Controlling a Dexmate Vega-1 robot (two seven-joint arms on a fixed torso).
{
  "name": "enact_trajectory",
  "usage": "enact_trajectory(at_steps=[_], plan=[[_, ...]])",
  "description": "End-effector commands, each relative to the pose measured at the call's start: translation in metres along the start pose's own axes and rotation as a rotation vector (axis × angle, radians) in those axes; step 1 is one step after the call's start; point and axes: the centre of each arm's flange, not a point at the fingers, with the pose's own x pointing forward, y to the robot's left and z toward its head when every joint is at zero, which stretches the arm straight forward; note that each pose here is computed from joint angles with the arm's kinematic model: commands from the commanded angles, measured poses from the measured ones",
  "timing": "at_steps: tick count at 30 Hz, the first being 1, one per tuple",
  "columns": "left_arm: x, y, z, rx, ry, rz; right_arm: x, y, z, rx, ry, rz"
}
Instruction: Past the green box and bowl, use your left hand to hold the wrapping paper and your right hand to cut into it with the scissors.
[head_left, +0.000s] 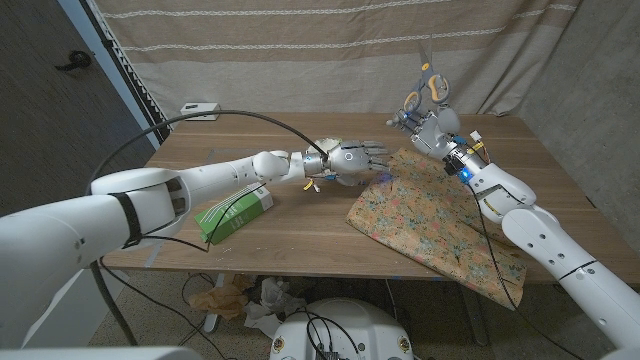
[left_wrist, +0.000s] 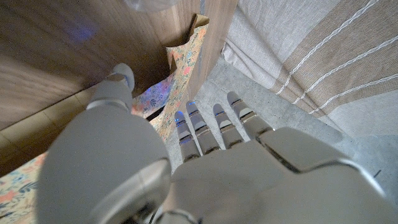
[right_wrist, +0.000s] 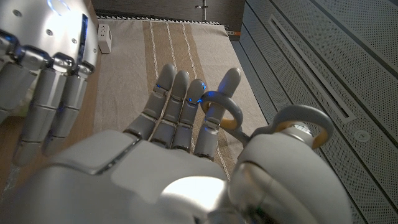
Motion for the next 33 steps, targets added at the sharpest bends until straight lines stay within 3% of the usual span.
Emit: enact_trajectory(at_steps=[1,18,33], plan=[[0.013,-0.007,0.004,0.007,-0.009,0.016,-0.001,-0.002,0.002,-0.001,-0.006,-0.011],[0.025,-0.012,0.006,-0.014,-0.034,0.008,0.002,-0.004,0.005,-0.007,-0.015,0.0],[0.035,-0.02,0.01,-0.03,-0.018,0.006,0.003,-0.004,0.007,-0.004,-0.021,0.004]])
